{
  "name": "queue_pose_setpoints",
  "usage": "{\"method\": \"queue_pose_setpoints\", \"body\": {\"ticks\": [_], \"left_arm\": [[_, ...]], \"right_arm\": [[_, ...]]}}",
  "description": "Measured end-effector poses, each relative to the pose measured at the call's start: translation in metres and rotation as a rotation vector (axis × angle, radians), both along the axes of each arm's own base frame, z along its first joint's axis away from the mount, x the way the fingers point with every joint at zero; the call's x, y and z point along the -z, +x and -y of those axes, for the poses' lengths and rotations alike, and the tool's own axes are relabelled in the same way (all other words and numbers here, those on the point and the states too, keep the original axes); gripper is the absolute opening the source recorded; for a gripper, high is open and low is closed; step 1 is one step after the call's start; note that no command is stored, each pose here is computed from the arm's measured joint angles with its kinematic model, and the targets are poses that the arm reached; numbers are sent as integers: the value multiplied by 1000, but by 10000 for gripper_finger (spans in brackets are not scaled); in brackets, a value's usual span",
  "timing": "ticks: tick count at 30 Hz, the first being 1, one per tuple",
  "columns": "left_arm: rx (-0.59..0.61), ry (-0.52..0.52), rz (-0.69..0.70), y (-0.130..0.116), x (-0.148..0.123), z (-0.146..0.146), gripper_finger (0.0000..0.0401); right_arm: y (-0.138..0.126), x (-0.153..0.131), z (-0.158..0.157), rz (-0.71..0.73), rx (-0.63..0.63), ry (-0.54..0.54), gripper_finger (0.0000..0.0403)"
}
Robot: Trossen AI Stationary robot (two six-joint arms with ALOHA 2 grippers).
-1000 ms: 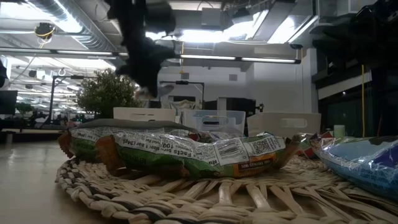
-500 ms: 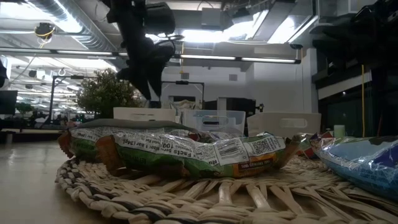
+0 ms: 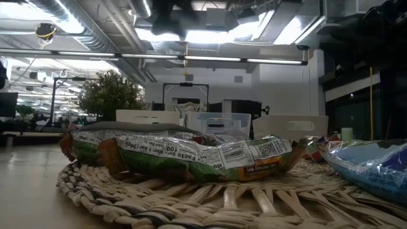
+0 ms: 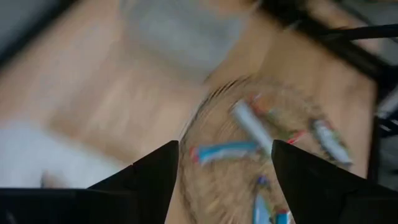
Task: Pick and place Granola Bars by type
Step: Put the red granola bar into the transparent bin
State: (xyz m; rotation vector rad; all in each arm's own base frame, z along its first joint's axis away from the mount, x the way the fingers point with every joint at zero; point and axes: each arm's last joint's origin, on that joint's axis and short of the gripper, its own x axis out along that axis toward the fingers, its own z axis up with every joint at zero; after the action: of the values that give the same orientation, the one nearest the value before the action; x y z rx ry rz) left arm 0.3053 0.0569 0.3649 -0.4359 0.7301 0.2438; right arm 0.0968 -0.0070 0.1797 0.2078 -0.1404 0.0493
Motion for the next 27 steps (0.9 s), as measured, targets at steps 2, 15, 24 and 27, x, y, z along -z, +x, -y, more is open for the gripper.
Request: {"method": "queue_pose_setpoints", "body": {"ticks": [2, 15, 24, 27], "left_arm": [[63, 95, 65, 2, -24, 16, 242], [210, 312, 175, 5, -60, 50, 238], [310, 231, 182, 48, -44, 36, 260], [346, 240, 98, 62, -35, 35, 264]], "right_arm": [[0, 0, 0, -1, 0, 0, 160], [0, 0, 0, -3, -9, -2, 160], [0, 1, 0, -15, -10, 3, 160], [0, 2, 0, -20, -10, 4, 160]]}}
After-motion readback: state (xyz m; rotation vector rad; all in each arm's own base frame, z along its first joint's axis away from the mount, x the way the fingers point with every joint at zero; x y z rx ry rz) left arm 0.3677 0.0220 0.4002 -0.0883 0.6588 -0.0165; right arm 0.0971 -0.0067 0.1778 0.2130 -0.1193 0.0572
